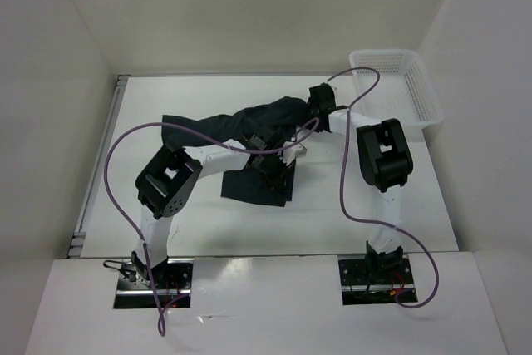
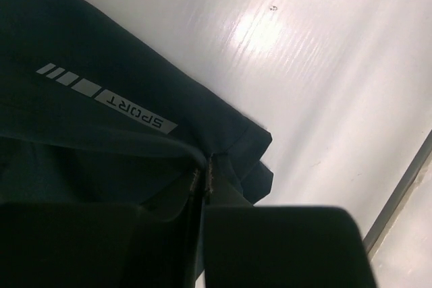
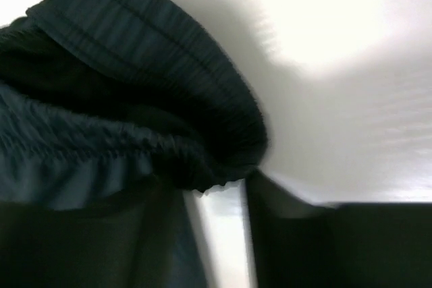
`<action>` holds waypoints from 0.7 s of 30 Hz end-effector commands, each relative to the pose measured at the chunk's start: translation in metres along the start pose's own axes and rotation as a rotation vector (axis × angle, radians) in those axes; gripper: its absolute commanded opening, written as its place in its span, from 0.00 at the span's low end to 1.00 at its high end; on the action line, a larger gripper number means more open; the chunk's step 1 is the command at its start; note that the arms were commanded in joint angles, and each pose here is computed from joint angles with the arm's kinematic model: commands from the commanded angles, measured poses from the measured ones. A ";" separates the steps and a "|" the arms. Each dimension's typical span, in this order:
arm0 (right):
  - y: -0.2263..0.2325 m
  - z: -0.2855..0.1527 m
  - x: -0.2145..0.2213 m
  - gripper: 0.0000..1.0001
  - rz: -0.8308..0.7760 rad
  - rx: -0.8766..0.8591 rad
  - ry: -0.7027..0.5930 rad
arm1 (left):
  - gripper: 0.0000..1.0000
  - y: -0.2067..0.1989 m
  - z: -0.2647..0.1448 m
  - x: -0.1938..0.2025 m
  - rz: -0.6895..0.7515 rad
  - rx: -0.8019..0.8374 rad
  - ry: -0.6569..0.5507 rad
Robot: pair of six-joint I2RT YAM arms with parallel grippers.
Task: Fold and stack the shorts
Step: Flatten the shorts out
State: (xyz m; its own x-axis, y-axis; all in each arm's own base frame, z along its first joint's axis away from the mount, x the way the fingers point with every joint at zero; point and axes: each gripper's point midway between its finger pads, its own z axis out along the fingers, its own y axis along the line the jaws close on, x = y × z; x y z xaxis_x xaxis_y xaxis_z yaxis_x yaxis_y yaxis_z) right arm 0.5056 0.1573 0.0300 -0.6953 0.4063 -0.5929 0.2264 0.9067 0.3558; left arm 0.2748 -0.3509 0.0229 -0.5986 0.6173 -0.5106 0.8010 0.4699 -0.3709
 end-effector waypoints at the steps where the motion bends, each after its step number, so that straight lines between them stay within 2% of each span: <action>1: 0.022 0.008 -0.023 0.40 0.040 -0.077 -0.048 | 0.00 -0.002 -0.002 0.004 -0.006 0.029 -0.002; 2: 0.018 0.011 -0.018 0.19 0.039 -0.065 -0.032 | 0.00 0.000 -0.006 0.007 -0.012 0.009 0.011; 3: 0.019 0.010 -0.020 0.12 0.039 -0.065 -0.032 | 0.00 0.010 -0.016 0.005 -0.033 -0.017 0.001; 4: 0.019 0.006 -0.020 0.00 0.030 -0.061 -0.026 | 0.00 0.016 -0.021 0.016 -0.060 -0.036 0.026; 6: 0.012 -0.006 -0.018 0.00 -0.004 -0.047 -0.027 | 0.00 0.042 -0.042 0.025 -0.115 -0.120 0.025; 10: -0.002 -0.045 -0.014 0.00 -0.047 -0.024 -0.042 | 0.00 0.097 -0.089 0.074 -0.276 -0.309 0.067; 11: -0.013 -0.053 0.003 0.00 -0.060 -0.011 -0.004 | 0.00 0.100 -0.104 0.076 -0.309 -0.307 0.047; 12: -0.008 -0.074 -0.006 0.00 -0.066 -0.035 -0.041 | 0.00 0.109 -0.121 0.092 -0.392 -0.304 0.054; 14: -0.024 -0.090 0.017 0.00 -0.081 -0.017 0.009 | 0.00 0.107 -0.141 0.095 -0.432 -0.297 0.019; 15: -0.022 -0.109 0.012 0.00 -0.079 -0.033 -0.015 | 0.00 0.110 -0.148 0.107 -0.469 -0.305 0.026; 21: -0.033 -0.153 0.062 0.00 -0.155 -0.004 0.077 | 0.00 0.128 -0.175 0.124 -0.482 -0.475 0.029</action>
State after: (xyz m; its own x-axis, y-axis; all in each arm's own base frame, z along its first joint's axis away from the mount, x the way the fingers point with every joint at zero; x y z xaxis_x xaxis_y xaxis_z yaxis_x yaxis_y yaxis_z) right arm 0.3809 0.1333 0.0976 -0.7276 0.3163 -0.6087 0.1349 0.9360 0.3251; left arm 0.3078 -0.1146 0.0452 -0.8941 0.2653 -0.3609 0.3630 0.9012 -0.2368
